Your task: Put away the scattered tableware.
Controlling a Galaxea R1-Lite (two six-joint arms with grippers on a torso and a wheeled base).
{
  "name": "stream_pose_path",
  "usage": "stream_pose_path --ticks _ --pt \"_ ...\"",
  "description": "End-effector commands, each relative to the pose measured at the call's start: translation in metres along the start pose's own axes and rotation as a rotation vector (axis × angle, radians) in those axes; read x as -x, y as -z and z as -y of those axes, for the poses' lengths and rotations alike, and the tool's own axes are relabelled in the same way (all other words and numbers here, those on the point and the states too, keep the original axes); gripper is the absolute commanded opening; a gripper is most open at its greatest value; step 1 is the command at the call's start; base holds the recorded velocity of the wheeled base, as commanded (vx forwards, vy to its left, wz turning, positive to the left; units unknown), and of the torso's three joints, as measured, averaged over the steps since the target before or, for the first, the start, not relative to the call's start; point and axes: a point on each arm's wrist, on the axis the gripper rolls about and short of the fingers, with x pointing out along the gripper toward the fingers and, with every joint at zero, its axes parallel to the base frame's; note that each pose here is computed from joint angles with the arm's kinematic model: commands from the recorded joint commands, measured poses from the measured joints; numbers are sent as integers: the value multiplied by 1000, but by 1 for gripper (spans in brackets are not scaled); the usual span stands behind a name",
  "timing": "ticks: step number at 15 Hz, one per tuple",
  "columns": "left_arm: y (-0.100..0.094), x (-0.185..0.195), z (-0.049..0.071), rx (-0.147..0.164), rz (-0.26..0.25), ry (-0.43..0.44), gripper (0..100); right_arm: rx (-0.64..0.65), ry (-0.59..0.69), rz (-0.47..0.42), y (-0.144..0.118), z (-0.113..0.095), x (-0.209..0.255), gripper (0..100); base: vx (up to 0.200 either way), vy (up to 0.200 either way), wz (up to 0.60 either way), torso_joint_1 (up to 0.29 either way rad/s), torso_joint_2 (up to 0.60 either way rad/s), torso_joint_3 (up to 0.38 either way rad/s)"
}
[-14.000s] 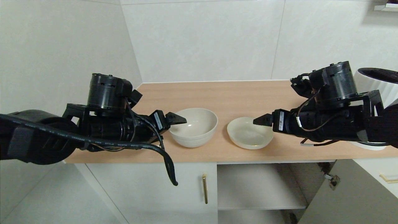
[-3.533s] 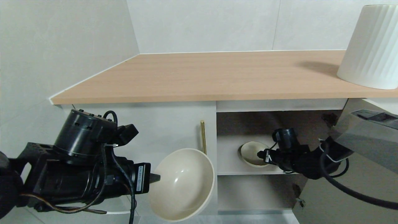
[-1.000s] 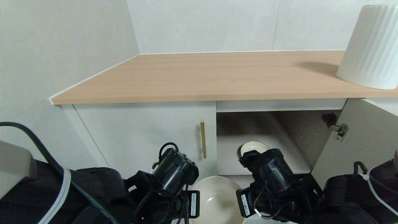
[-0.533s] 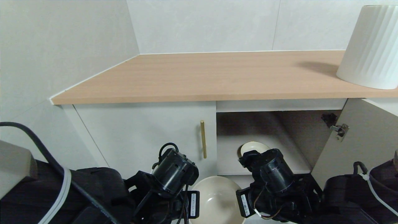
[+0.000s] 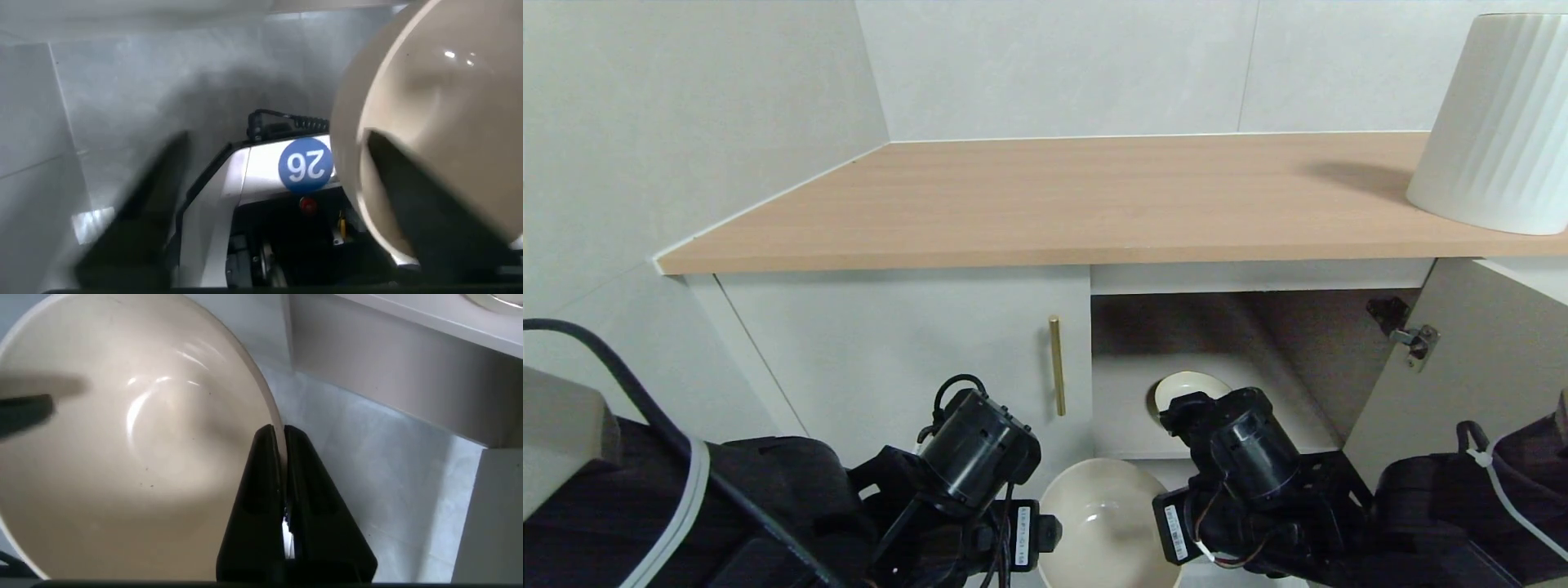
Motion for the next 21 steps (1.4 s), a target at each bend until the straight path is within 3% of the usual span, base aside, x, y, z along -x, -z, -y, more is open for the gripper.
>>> stream_pose_path --ticks 1,4,9,11,18,21 --pt "-1 1 1 3 6 12 100 -2 -5 1 0 0 -1 0 0 0 0 0 0 0" --pt "-1 1 1 3 6 12 100 -5 21 -22 2 8 -6 0 0 0 0 0 0 0" --pt "-1 2 1 4 9 15 100 -116 182 -91 -8 63 -42 0 0 0 0 0 0 0" --pt "-1 2 1 3 8 14 100 -179 226 -68 -18 84 -51 0 0 0 0 0 0 0" --pt "-1 2 1 1 8 12 100 -511 301 100 -55 113 -69 0 0 0 0 0 0 0" --pt "-1 2 1 2 9 12 100 -558 376 173 -60 128 -84 0 0 0 0 0 0 0"
